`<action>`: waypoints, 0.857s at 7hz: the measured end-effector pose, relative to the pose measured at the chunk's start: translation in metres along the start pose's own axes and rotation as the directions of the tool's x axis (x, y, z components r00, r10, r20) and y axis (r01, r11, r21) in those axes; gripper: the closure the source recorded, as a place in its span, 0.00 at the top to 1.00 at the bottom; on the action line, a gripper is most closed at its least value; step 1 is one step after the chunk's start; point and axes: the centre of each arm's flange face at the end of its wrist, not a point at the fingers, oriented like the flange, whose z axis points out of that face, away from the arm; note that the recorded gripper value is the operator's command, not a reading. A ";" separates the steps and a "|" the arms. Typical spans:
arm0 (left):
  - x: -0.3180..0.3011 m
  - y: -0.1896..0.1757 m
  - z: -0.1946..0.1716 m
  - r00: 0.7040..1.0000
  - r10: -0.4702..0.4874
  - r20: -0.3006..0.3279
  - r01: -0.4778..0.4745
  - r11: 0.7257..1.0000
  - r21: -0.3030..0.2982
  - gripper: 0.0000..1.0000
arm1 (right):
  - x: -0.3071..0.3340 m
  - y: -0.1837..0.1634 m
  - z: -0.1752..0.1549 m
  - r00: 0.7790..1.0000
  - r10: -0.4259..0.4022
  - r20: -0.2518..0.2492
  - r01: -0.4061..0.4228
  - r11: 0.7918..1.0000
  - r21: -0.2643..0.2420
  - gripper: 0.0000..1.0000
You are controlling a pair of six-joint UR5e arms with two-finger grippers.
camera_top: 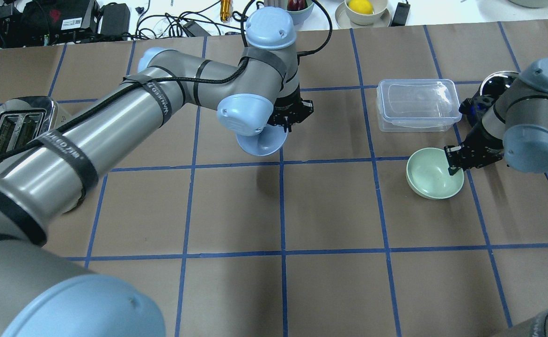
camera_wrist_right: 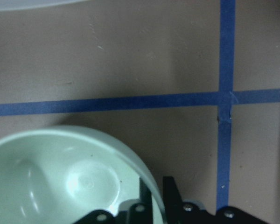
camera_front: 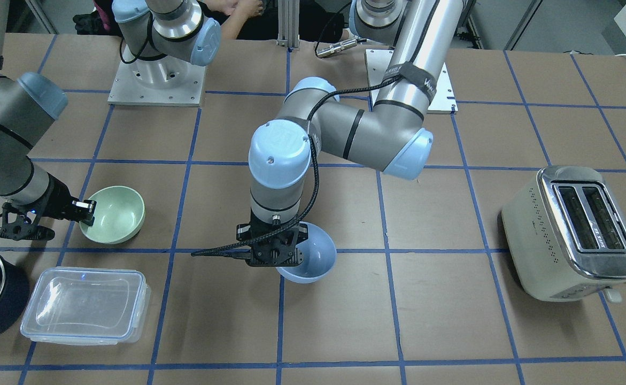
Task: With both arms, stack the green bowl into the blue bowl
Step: 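Grasp blue bowl rim with left gripper while right gripper grasps green bowl, then slide the blue bowl to the table center with the left gripper, then release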
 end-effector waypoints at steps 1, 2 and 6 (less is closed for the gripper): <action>0.006 -0.004 0.020 1.000 0.019 0.022 -0.018 1.000 -0.014 0.00 | 0.001 -0.004 -0.010 1.000 0.000 0.001 0.000 1.000 -0.001 0.00; 0.006 -0.003 0.038 0.998 0.034 0.050 -0.033 0.999 -0.030 0.55 | 0.002 -0.009 -0.023 1.000 0.000 0.006 0.000 1.000 -0.010 0.00; 0.020 0.001 0.002 0.995 0.092 0.035 -0.092 0.996 0.011 1.00 | 0.000 -0.030 -0.072 0.997 -0.021 0.074 0.024 0.999 -0.038 0.00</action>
